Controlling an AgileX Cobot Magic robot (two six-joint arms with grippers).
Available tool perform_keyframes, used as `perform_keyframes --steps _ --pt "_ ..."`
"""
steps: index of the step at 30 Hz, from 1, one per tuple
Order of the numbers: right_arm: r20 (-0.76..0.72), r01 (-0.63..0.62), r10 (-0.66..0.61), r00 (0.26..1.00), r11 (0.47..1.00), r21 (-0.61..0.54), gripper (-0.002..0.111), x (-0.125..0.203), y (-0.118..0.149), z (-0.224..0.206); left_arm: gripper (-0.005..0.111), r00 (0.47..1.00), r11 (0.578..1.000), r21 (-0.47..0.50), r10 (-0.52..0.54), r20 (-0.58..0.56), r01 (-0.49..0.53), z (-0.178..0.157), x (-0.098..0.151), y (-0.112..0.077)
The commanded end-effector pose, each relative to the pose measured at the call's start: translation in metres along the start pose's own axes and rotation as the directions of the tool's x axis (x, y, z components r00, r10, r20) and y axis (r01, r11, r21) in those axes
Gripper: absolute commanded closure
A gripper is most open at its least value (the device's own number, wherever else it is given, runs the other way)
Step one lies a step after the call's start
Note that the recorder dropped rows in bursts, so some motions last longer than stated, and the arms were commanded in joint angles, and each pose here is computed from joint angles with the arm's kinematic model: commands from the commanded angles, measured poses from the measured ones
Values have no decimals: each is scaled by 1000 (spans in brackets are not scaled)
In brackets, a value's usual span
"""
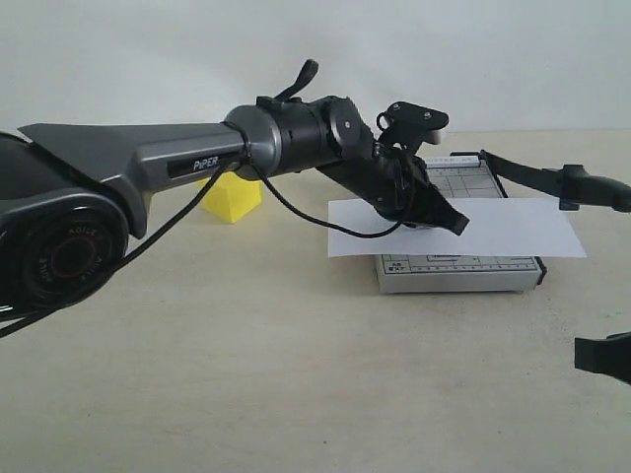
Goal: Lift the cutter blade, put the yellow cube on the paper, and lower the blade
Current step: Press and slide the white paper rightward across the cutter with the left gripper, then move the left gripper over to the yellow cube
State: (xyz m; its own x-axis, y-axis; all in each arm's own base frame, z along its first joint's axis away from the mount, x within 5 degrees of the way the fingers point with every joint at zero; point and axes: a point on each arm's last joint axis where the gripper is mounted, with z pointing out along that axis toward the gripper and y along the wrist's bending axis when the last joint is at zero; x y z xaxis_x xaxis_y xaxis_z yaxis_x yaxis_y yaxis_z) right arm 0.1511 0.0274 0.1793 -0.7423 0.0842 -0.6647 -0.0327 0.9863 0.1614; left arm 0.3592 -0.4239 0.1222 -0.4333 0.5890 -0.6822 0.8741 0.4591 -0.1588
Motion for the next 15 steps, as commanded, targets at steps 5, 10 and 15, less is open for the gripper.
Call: perform_keyframes --steps 5,10,15 --pt "4 -1 1 1000 1000 0 108 0 0 0 102 1000 1000 5 6 3 -6 -5 -5 -4" --pt "4 -1 1 1000 1000 0 108 0 0 0 102 975 992 -18 -117 187 122 -67 -57 -15" --pt "-4 -1 1 1000 1000 0 108 1 0 0 102 881 957 -103 -202 427 270 -114 -63 -14"
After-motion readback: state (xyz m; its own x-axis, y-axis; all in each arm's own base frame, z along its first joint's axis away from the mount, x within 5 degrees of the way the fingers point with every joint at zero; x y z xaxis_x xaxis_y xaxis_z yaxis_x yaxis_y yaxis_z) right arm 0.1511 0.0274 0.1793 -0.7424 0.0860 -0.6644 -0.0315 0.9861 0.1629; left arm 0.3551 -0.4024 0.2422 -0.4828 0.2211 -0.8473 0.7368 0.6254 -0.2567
